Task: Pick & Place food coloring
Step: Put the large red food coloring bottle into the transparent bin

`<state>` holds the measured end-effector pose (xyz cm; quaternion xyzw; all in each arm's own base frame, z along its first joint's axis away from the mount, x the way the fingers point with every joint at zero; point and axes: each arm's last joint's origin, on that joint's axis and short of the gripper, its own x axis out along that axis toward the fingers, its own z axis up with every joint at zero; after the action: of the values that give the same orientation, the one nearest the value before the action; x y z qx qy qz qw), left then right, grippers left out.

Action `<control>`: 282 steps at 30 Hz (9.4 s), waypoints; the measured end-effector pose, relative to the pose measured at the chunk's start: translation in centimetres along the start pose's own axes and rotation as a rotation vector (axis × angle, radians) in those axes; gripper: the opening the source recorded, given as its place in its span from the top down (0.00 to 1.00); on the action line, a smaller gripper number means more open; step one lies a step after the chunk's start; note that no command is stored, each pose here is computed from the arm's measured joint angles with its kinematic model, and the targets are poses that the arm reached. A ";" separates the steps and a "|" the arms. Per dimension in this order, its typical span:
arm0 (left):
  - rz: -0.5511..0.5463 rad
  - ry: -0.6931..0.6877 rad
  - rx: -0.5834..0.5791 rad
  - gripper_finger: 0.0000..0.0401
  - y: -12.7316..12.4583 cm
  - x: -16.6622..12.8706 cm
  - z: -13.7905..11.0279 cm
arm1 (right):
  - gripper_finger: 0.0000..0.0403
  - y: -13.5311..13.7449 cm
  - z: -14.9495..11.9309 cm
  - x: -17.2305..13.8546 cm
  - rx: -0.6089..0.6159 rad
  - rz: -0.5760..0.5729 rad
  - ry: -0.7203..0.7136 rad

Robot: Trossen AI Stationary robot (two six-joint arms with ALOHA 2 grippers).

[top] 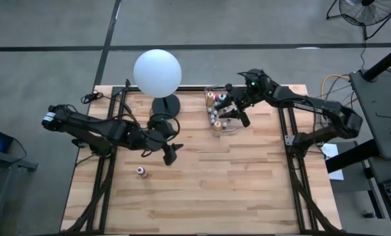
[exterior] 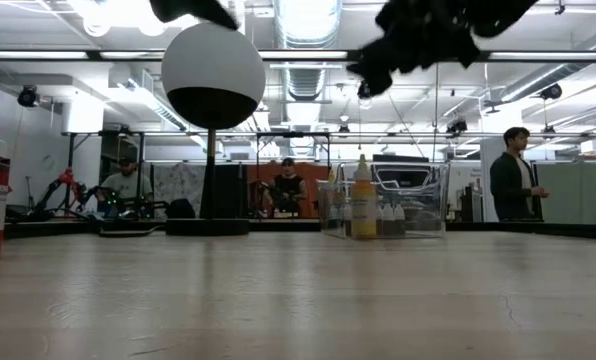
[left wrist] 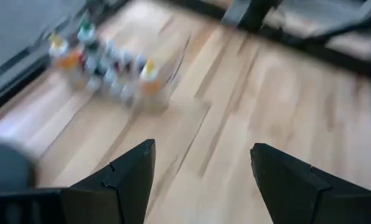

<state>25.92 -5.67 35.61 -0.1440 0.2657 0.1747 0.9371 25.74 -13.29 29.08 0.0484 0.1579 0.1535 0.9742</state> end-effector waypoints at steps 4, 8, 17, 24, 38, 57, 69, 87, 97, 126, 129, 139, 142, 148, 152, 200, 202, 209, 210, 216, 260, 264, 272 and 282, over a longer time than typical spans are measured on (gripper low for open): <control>0.017 0.139 0.052 0.41 0.4 -0.6 -1.4 | 0.54 2.6 2.0 -0.4 0.001 -0.025 0.014; 0.010 0.262 0.149 0.41 0.1 -1.2 -3.3 | 0.54 5.1 3.4 0.0 0.025 0.013 0.022; 0.014 0.416 0.286 0.41 -0.5 -2.7 -7.2 | 0.54 8.9 4.4 2.7 0.060 -0.040 0.041; -0.026 0.392 0.236 0.41 0.4 -4.7 -9.9 | 0.54 10.9 3.6 5.3 0.102 -0.046 0.091; -0.035 0.317 0.081 0.41 2.9 -7.1 -15.4 | 0.54 12.5 2.1 10.4 0.168 0.021 0.146; 0.083 0.310 -0.254 0.42 2.2 -6.6 -20.9 | 0.54 12.7 2.4 12.0 0.139 0.034 0.159; 0.276 0.321 -0.445 0.45 -0.7 -4.5 -23.5 | 0.55 12.7 2.4 12.0 0.095 0.038 0.160; 0.499 0.249 -0.528 0.45 -3.7 -0.8 -27.3 | 0.55 12.7 2.1 12.0 0.041 0.042 0.179; 0.507 0.166 -0.511 0.45 -4.0 0.3 -27.3 | 0.55 12.7 2.0 12.0 0.047 0.048 0.190; 0.448 0.080 -0.521 0.59 -4.0 0.9 -27.1 | 0.55 12.6 2.0 12.0 0.093 0.019 0.188; 0.444 0.080 -0.523 0.65 -4.1 0.9 -27.1 | 0.55 12.6 2.0 12.0 0.092 0.014 0.188; 0.378 0.099 -0.467 0.74 -5.1 0.1 -25.5 | 0.55 12.6 2.1 12.0 0.096 0.016 0.182; 0.334 0.086 -0.437 0.74 -5.3 -0.5 -24.4 | 0.55 12.6 2.2 12.0 0.094 0.018 0.174; 0.268 0.095 -0.377 0.74 -5.1 -1.5 -21.7 | 0.55 12.7 2.7 12.0 0.085 0.034 0.144; 0.218 0.099 -0.337 0.74 -4.8 -2.4 -19.0 | 0.55 12.9 4.0 12.0 0.065 0.041 0.082; -0.104 -0.017 0.138 0.74 -3.3 0.4 3.1 | 0.55 13.8 10.4 11.0 0.047 -0.167 -0.072; -0.100 -0.009 0.152 0.74 -3.4 0.6 3.2 | 0.55 13.7 10.3 11.2 0.052 -0.165 -0.065; -0.091 -0.025 0.139 0.74 -3.6 1.5 3.7 | 0.55 13.9 10.0 11.6 0.069 -0.157 -0.056; -0.091 -0.026 0.138 0.74 -3.6 1.5 3.8 | 0.55 13.9 10.0 11.6 0.069 -0.158 -0.054; -0.101 -0.049 0.126 0.74 -3.7 1.8 4.0 | 0.55 14.0 10.0 11.6 0.072 -0.156 -0.056; -0.070 -0.043 0.119 0.42 -2.7 0.4 4.1 | 0.73 14.2 9.9 9.9 0.015 -0.233 0.023; -0.037 -0.044 0.126 0.39 -2.2 -0.3 4.1 | 0.73 14.2 9.9 8.9 0.014 -0.311 0.048; 0.005 -0.045 0.112 0.39 -1.5 -0.7 3.7 | 0.73 12.8 10.4 5.7 0.070 -0.414 -0.007; 0.117 -0.095 0.070 0.39 -0.3 -1.1 2.6 | 0.73 11.3 8.4 1.2 0.147 -0.619 -0.081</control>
<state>26.31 -5.25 38.42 -0.0869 0.2350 0.2263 0.9413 26.36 -2.60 38.30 0.0742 0.1371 -0.1639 0.9741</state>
